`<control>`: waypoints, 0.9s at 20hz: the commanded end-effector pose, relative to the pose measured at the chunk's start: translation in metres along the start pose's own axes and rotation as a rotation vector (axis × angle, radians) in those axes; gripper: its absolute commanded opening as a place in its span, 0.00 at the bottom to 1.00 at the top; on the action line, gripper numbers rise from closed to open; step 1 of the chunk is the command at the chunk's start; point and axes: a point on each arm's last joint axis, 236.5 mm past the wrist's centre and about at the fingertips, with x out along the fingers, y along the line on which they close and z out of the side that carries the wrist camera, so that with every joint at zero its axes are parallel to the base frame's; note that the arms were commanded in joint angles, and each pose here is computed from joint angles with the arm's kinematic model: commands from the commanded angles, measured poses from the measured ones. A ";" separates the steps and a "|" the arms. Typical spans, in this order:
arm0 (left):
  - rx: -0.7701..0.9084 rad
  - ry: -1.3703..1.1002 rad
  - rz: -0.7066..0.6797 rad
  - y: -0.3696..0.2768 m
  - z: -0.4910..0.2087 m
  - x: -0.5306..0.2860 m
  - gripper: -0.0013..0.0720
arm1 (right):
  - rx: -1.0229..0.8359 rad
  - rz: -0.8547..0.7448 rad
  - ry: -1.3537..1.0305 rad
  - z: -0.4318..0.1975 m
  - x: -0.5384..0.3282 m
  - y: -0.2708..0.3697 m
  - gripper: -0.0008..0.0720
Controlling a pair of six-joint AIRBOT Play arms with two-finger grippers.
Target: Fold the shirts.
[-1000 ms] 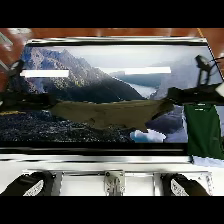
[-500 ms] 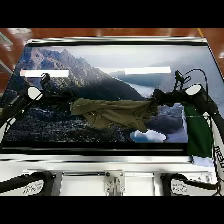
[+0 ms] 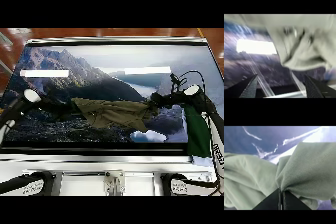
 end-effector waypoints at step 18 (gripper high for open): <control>-0.106 -0.095 -0.182 -0.055 -0.019 0.115 0.08 | -0.001 0.009 0.035 -0.008 0.000 0.002 0.09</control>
